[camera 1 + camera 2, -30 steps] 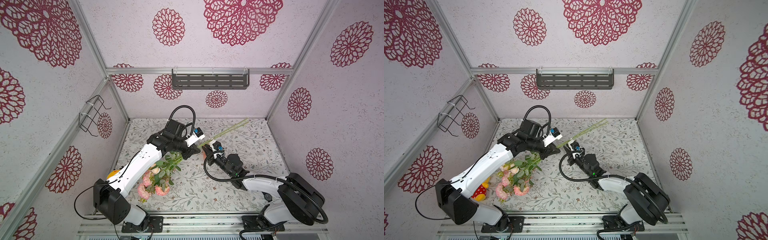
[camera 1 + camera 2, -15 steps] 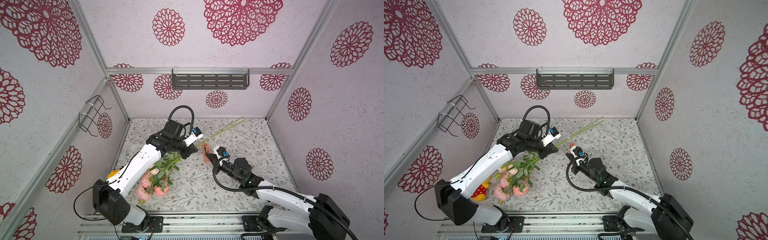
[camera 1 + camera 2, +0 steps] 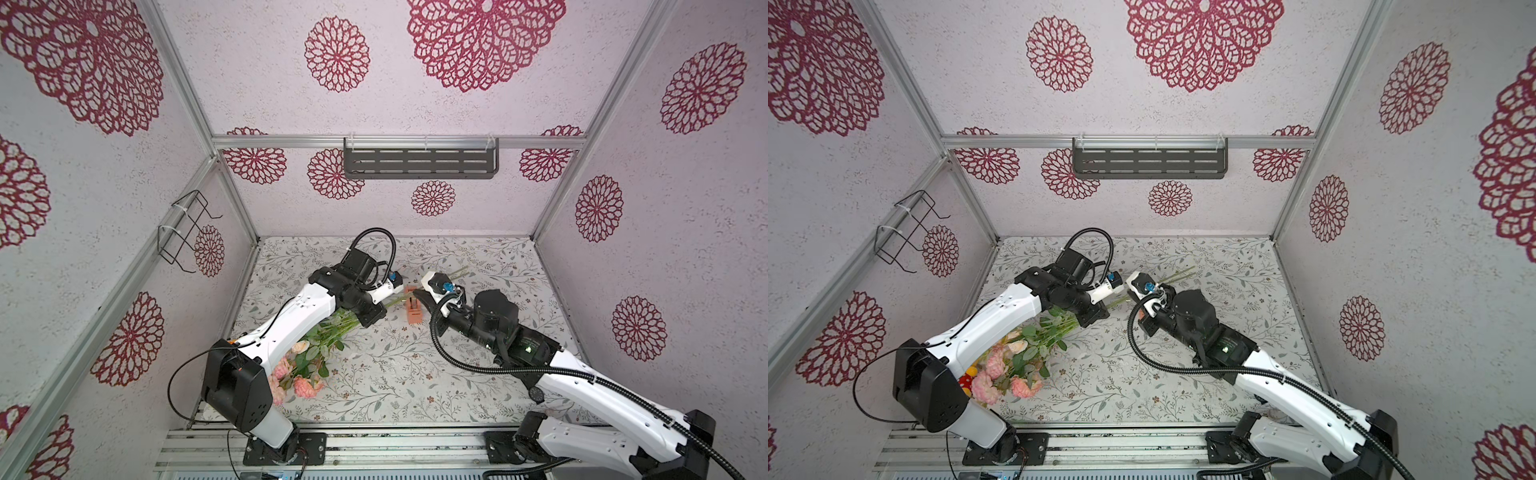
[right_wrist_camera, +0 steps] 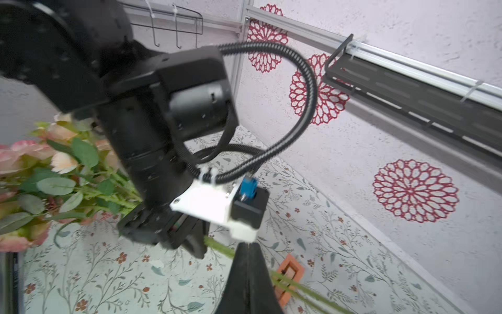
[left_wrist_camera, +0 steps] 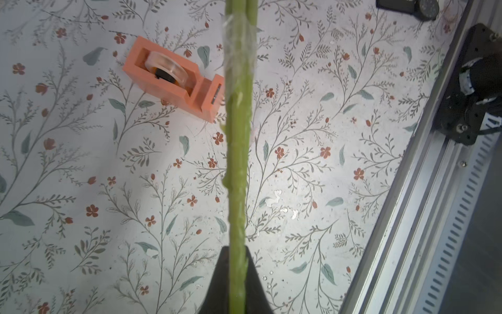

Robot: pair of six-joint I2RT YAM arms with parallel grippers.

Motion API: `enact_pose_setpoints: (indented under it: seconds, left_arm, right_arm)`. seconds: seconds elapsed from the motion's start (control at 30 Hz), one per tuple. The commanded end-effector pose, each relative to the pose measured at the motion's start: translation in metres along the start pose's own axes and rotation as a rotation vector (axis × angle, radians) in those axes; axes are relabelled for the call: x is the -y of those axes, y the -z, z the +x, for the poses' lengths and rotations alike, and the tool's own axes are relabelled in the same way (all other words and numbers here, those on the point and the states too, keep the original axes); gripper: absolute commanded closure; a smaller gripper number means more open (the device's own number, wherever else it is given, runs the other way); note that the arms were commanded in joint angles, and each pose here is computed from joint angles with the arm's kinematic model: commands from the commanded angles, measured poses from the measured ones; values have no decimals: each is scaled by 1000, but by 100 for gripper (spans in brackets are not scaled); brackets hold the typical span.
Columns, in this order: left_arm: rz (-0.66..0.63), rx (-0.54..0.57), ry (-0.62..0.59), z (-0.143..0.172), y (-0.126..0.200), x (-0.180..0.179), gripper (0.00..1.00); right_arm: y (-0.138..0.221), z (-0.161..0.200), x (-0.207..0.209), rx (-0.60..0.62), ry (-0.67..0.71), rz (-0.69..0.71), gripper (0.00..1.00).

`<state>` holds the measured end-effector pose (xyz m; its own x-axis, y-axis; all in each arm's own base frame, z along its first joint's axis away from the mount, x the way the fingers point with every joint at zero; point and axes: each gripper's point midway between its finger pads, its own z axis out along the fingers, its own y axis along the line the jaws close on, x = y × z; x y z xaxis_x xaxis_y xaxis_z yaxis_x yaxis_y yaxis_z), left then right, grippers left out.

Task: Wrap bouquets with tape
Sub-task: Wrap the tape around the bouquet.

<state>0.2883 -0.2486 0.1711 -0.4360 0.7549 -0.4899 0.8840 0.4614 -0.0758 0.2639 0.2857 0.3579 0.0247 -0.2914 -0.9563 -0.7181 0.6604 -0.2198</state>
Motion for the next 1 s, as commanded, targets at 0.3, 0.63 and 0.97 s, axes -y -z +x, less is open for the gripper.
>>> enact_pose_setpoints:
  seconds: [0.3,0.63,0.97]
  left_arm:
    - [151,85,-131,-17,25,39,100]
    - [266,-10,-80,-8,21,51,100]
    - [346,1,-98,-14,19,64,100]
  right_arm:
    - [45,43,27,77,134,-33,74]
    - [35,82,-10,143,750,-153,36]
    - [7,95,-15,131,983,1,31]
